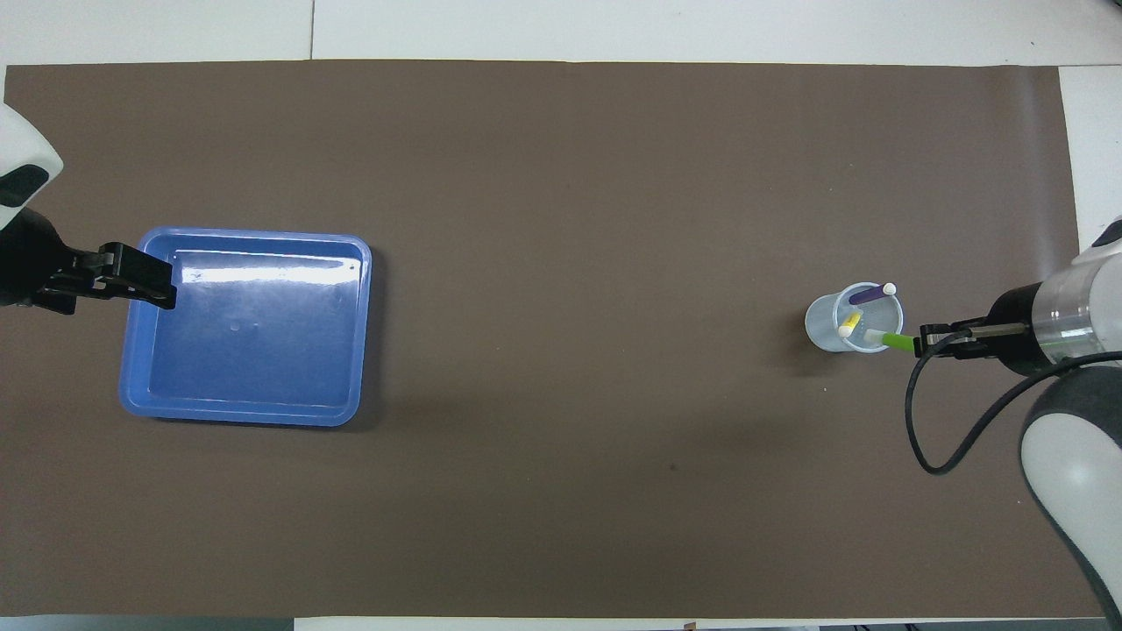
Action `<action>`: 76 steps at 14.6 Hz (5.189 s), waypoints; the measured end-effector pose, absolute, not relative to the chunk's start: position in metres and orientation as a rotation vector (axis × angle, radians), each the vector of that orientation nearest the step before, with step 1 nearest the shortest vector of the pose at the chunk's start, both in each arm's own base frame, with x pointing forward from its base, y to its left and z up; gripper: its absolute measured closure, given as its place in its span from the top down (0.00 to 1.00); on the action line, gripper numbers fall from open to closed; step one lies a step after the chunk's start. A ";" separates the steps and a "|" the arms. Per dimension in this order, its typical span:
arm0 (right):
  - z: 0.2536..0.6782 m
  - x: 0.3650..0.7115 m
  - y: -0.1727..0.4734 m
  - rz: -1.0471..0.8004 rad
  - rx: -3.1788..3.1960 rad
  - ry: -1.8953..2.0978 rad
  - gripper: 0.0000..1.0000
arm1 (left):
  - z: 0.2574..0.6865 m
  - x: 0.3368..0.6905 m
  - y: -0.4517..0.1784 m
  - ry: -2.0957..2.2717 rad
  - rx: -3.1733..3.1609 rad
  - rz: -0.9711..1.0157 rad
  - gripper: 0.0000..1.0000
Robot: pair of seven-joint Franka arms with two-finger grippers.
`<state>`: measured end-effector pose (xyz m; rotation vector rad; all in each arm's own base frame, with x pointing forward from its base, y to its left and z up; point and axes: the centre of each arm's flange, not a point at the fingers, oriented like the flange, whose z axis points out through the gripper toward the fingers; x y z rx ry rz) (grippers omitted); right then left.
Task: Right arm passes pens to left for tray arrangement
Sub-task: 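Lift the green pen and carry it toward the left gripper, then close the left gripper on the green pen held by the right gripper, then lower the green pen into the tray while the right gripper withdraws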
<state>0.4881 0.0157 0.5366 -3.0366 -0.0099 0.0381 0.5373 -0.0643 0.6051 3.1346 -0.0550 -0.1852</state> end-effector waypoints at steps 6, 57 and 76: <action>0.556 0.489 0.062 0.039 -2.657 0.048 0.18 | 0.606 0.537 -0.058 -0.035 3.132 -0.184 1.00; 0.567 0.465 0.393 0.010 -1.968 0.131 0.18 | 0.548 0.453 -0.097 1.237 1.649 -0.731 0.31; 0.572 0.468 0.372 -0.075 -2.035 0.122 0.95 | 0.549 0.452 -0.080 1.261 1.635 -0.708 0.18</action>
